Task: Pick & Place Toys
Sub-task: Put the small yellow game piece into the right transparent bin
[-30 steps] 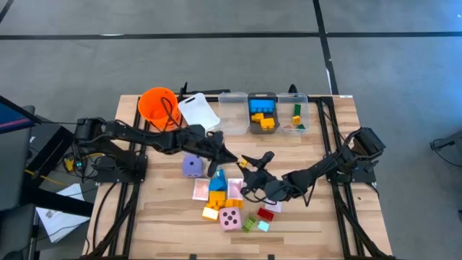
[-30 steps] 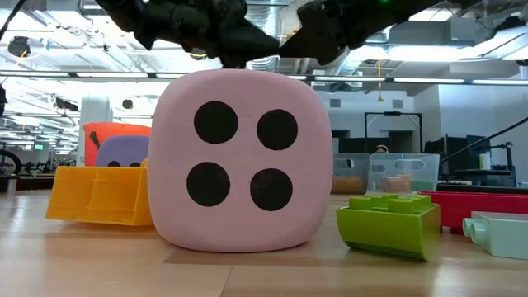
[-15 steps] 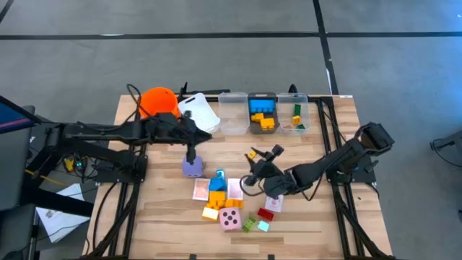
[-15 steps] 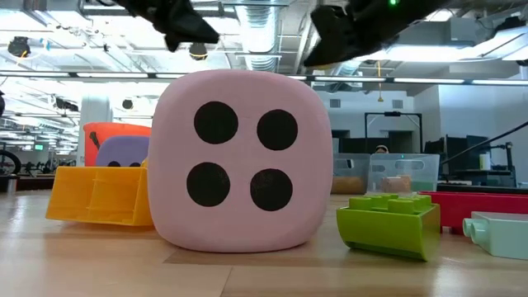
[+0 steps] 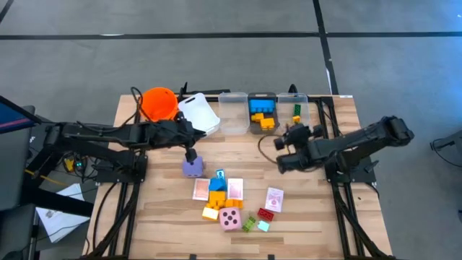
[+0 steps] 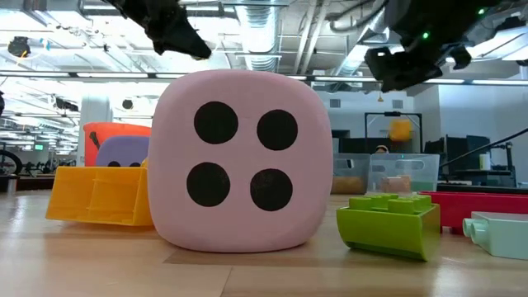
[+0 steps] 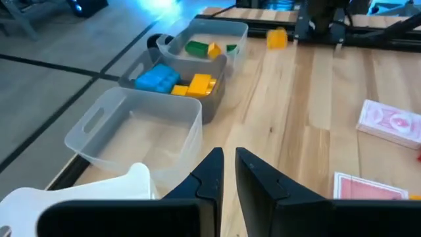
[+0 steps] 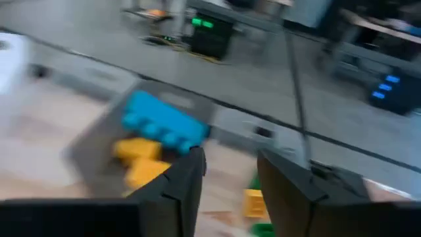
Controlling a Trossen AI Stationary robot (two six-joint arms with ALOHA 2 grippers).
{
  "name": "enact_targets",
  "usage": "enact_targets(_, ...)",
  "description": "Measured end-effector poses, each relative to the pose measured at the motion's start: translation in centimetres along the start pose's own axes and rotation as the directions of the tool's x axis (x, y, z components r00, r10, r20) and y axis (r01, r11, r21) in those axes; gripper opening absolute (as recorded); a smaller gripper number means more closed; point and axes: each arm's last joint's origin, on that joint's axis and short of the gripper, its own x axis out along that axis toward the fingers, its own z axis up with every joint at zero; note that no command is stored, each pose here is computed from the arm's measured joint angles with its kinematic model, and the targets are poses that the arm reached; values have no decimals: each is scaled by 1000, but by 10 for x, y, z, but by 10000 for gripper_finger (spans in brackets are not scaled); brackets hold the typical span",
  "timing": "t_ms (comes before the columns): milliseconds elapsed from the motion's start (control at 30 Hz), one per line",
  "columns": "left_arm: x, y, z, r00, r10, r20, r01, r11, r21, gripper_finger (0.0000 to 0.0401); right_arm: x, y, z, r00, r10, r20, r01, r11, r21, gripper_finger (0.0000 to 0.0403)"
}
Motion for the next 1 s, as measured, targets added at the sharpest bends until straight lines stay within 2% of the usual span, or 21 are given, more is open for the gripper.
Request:
enact_targets(133, 18, -7, -4, 1000, 4, -27, -4, 1000, 11, 30, 19, -5, 4, 995, -93, -28, 94, 995, 30, 111)
enact_targets(267, 36, -13, -11, 997, 8, -74, -5, 1000, 30, 30, 31, 1, 1, 989, -106, -107, 104, 994, -20, 110)
enact_targets(367, 50, -18, -19, 992, 12, -122, -6, 999, 49, 30, 31, 11, -4, 983, -66, -168, 54, 996, -75, 123)
enact_targets(467, 65, -24, -30, 983, 19, -181, -6, 997, 72, 30, 23, 23, -11, 979, 8, -202, -38, 989, -145, 141)
enact_targets(533, 77, -28, -37, 978, 10, -209, 7, 997, 80, 30, 11, 30, -17, 977, 65, -204, -106, 975, -196, 154)
enact_targets(633, 91, -34, -49, 964, -28, -266, 54, 995, 88, 30, -14, 37, -27, 969, 164, -186, -203, 955, -216, 171)
enact_targets(700, 100, -39, -57, 950, -72, -302, 101, 991, 83, 30, -33, 38, -33, 955, 232, -184, -265, 947, -182, 180)
enact_targets(800, 110, -43, -65, 941, -102, -324, 133, 988, 77, 30, -57, 34, -43, 922, 312, -230, -335, 940, -69, 192)
enact_targets(900, 117, -46, -69, 940, -104, -324, 135, 988, 77, 30, -76, 26, -52, 893, 360, -271, -360, 931, 50, 207)
enact_targets(1000, 119, -47, -68, 946, -107, -306, 135, 988, 72, 30, -91, 17, -59, 879, 381, -287, -365, 924, 111, 228)
